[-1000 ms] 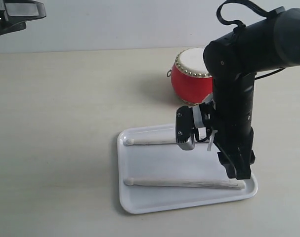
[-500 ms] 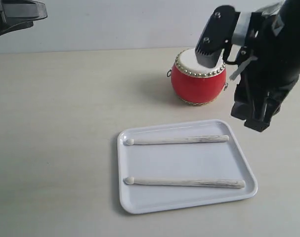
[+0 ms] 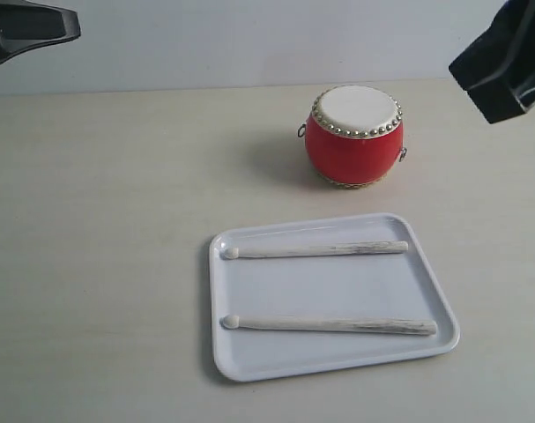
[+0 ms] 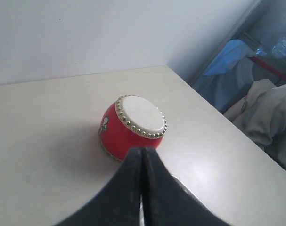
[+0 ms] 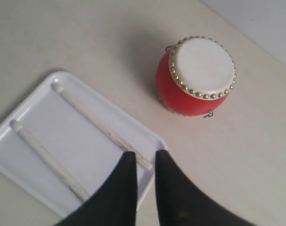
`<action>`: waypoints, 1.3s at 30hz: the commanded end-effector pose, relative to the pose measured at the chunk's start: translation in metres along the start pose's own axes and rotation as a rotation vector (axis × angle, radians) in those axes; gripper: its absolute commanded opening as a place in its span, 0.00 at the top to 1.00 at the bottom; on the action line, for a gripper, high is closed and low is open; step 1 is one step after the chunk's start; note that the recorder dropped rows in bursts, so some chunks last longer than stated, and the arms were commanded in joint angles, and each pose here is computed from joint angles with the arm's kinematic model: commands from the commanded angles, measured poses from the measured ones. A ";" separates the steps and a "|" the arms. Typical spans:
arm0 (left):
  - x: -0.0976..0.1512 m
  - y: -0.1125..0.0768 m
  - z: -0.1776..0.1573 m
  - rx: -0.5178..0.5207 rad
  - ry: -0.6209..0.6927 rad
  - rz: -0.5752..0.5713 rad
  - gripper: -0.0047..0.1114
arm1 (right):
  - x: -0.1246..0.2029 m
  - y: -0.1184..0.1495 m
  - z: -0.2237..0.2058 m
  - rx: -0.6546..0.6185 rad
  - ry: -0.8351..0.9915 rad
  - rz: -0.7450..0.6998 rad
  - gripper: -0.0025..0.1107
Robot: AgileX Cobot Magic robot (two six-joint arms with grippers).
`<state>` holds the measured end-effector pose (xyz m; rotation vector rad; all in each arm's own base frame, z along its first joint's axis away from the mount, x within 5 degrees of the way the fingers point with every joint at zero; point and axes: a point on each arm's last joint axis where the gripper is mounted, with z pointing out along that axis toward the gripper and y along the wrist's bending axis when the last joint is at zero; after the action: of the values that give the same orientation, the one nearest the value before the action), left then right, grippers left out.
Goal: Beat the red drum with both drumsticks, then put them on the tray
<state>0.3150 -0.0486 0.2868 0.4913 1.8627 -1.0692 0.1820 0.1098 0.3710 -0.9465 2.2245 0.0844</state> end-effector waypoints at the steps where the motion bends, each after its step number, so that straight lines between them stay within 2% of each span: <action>1: 0.000 0.003 0.000 -0.039 -0.002 0.018 0.96 | -0.002 0.001 0.001 -0.002 -0.045 0.054 0.96; 6: 0.000 0.015 0.000 -0.186 -0.004 0.027 0.96 | 0.005 0.005 0.014 -0.017 -0.049 0.064 0.98; 11: 0.001 0.027 0.010 -0.433 0.004 0.048 0.96 | 0.010 0.012 0.020 -0.076 -0.029 0.111 0.98; 16: 0.006 0.022 0.029 -0.616 0.037 0.116 0.96 | 0.009 0.015 0.019 -0.120 -0.040 0.151 0.98; 19: 0.009 0.014 0.040 -0.637 0.048 0.134 0.96 | 0.008 0.017 0.019 -0.137 -0.043 0.166 0.98; 26: 0.013 -0.002 0.055 -0.564 0.057 0.147 0.96 | 0.008 0.019 0.019 -0.158 -0.047 0.185 0.98; 35: 0.012 0.000 0.054 -0.587 0.060 0.163 0.96 | 0.007 0.019 0.018 -0.166 -0.051 0.192 0.98; 39: 0.012 0.002 0.052 -0.619 0.060 0.169 0.96 | 0.011 0.019 -0.008 -0.156 -0.136 0.196 0.98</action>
<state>0.3374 -0.0922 0.2652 0.3144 2.0346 -0.3474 0.1697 0.1200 0.3573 -0.8013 2.2518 0.3790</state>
